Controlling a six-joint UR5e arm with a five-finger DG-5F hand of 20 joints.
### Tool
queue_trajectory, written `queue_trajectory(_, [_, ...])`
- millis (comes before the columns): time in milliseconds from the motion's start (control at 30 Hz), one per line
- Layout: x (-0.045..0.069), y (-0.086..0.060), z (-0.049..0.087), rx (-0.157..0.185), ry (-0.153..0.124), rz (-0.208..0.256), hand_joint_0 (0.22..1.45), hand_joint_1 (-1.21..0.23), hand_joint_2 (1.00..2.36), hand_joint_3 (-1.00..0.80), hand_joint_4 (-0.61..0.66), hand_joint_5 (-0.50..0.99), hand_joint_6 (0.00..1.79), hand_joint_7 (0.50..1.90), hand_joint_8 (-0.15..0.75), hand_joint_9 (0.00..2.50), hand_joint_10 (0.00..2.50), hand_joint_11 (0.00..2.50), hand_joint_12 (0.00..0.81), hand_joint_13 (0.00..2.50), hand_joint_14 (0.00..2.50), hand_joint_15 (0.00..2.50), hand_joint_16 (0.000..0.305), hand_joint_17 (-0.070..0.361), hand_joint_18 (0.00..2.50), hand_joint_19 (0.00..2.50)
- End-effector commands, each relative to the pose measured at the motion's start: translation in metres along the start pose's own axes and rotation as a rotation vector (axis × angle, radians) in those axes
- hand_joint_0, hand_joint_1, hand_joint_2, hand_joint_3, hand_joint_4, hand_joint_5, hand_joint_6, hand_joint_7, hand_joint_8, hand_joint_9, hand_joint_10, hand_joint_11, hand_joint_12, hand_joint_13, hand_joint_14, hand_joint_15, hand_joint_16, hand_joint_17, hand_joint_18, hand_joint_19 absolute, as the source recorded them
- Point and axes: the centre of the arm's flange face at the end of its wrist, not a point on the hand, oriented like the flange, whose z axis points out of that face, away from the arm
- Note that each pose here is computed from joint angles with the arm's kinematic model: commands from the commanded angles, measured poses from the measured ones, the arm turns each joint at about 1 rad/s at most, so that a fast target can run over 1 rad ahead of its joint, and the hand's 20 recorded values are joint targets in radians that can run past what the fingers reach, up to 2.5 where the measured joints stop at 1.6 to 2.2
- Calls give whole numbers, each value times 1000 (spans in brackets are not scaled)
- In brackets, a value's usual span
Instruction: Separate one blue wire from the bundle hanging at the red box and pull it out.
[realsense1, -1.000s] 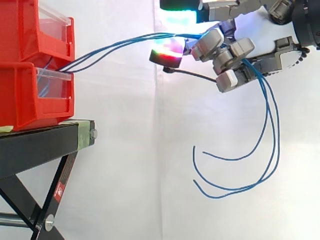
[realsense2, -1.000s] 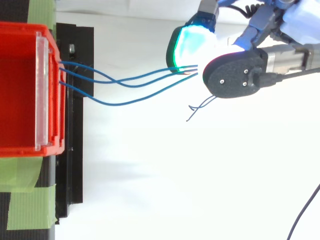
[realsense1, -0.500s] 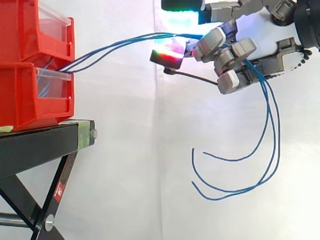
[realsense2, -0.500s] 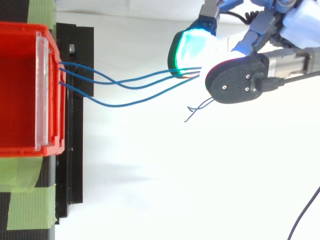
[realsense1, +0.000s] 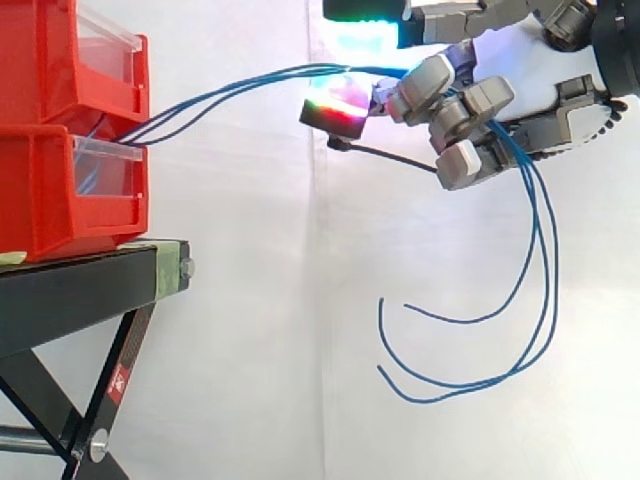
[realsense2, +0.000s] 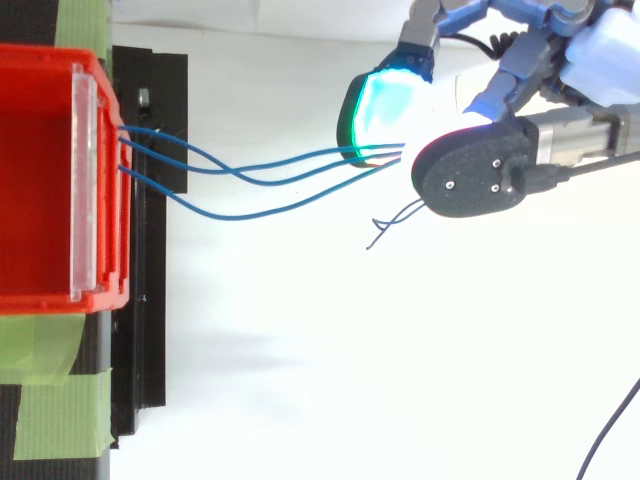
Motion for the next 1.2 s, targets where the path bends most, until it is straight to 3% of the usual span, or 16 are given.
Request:
queue_trajectory(0, [0,0,-1,3,1,9,616,-859,1011,-381,157,-167,933,903,311,1437,4,1697,394,1268,982,1611,48,109,1170,1066])
queue_trajectory(367, [1,-2,-3,26,4,12,566,-894,1002,-477,154,-163,929,925,328,1458,4,1696,406,1291,1017,1574,50,113,1203,1066])
queue_trajectory(1167, [7,-3,-6,33,16,7,587,-752,1014,-342,113,-124,907,1032,323,1558,9,1728,380,1414,917,1612,47,106,1279,1082])
